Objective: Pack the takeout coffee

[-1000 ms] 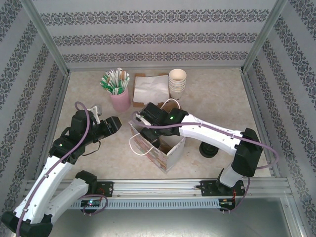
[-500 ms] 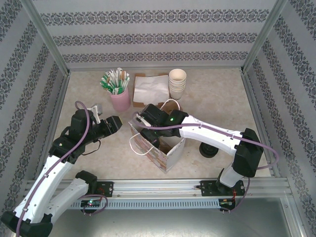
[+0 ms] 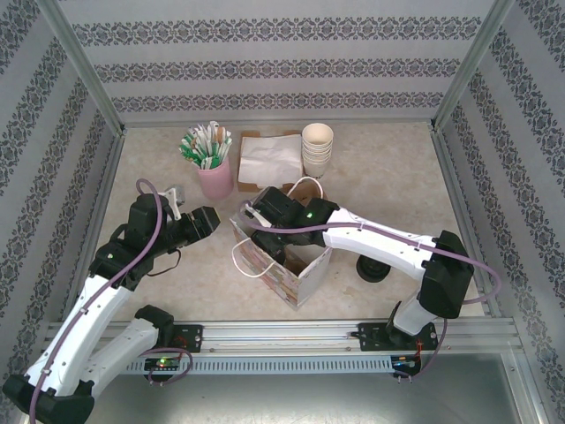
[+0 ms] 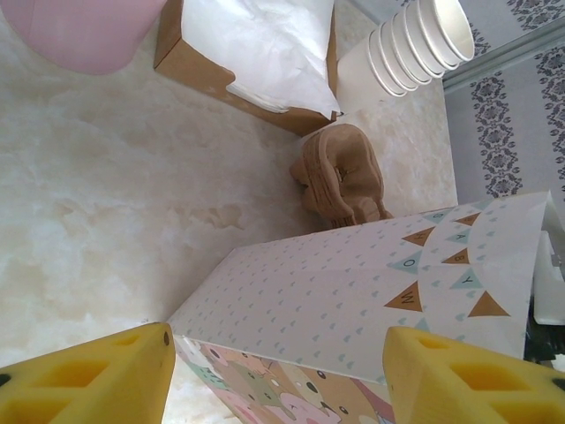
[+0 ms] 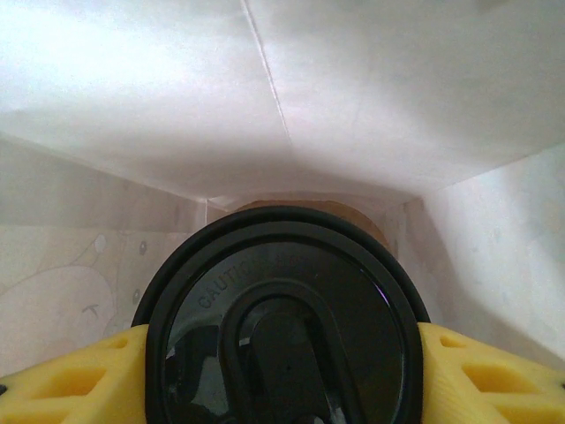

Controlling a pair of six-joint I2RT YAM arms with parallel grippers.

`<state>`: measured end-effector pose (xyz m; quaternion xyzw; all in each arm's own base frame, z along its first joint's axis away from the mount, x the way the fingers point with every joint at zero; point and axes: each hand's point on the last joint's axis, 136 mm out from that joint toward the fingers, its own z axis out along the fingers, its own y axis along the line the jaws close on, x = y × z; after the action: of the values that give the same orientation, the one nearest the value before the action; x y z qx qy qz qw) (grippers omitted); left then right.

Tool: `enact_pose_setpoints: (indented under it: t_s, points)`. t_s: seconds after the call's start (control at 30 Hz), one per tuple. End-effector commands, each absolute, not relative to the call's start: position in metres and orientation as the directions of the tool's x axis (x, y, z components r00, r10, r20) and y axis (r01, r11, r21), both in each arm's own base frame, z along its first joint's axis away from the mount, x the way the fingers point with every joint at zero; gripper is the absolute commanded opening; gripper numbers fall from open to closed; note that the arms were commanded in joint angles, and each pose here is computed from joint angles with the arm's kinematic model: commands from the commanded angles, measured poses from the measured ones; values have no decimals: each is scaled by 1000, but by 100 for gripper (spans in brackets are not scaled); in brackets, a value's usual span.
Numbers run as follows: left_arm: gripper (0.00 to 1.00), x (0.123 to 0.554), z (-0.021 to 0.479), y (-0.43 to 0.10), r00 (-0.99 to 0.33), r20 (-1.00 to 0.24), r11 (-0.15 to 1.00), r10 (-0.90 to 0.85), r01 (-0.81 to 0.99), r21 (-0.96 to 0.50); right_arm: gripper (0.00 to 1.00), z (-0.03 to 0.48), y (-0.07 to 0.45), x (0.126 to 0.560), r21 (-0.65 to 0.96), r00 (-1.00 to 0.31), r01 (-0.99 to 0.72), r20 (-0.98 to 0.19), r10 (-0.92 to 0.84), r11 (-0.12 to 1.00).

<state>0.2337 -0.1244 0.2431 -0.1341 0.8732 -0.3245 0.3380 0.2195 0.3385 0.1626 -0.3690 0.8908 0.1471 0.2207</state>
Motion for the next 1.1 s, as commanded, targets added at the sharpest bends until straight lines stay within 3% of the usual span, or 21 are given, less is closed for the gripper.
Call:
enact_pose_setpoints:
  t_s: [0.0,0.33,1.07]
  points:
    - [65,234,262,-132,-726,-535,741,-431,54,-669,55,174,339,213,119,-629,-720,-527,-571,684]
    - [67,234,267,-134,-723,-563,758,-399,85,-647,55,204,335,213,113,-606,-713,-595,-528,692]
    - [67,242,302,-142,-640,-688,765,-341,236,-599,56,355,310,216,176,-446,-684,-868,-216,708]
